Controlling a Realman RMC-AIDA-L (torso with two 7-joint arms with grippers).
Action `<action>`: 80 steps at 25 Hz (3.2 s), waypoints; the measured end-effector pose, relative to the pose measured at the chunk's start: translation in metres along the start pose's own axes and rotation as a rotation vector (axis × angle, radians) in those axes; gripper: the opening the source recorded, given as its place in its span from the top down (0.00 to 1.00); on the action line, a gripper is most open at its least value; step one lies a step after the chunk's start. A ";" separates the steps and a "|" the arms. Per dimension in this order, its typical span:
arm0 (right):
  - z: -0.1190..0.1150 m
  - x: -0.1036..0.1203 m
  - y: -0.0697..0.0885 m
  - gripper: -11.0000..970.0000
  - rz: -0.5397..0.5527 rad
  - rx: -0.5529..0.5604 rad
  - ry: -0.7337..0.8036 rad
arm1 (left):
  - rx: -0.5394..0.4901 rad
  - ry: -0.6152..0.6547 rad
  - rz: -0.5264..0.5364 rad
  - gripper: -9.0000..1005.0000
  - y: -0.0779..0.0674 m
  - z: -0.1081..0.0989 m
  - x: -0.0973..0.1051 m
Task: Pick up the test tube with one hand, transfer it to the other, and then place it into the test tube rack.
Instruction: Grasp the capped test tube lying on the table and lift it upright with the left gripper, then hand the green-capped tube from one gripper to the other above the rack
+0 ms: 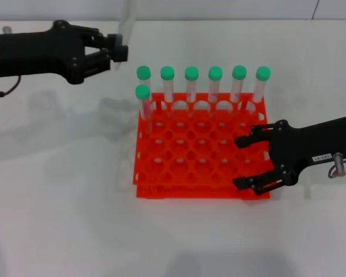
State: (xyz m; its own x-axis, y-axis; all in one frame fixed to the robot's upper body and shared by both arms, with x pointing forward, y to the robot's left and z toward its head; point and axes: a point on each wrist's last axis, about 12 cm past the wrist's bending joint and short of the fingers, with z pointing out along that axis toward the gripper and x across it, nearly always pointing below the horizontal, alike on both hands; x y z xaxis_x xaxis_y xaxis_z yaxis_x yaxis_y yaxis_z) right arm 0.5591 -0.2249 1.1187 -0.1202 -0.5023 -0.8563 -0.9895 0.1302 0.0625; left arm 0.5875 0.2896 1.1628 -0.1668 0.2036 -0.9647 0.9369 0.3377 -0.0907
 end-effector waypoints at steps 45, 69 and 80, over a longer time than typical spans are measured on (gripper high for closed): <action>0.000 -0.003 -0.002 0.10 0.048 0.031 -0.112 | 0.141 0.257 0.096 0.76 -0.007 0.078 0.021; 0.001 -0.003 -0.011 0.10 0.275 0.172 -0.427 | 0.130 0.258 0.097 0.75 -0.008 0.082 0.023; 0.022 0.011 -0.004 0.10 0.315 0.231 -0.609 | 0.128 0.256 0.102 0.75 -0.008 0.083 0.022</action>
State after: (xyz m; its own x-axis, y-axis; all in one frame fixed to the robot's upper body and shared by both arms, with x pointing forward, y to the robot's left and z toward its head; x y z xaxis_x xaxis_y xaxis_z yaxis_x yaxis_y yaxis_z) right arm 0.5632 -0.2124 1.0979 -0.2644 0.1459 -0.9533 -0.8651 0.4010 0.3013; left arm 0.6022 0.2153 1.1217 -0.1267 0.4609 -0.8784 0.9811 0.1887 -0.0425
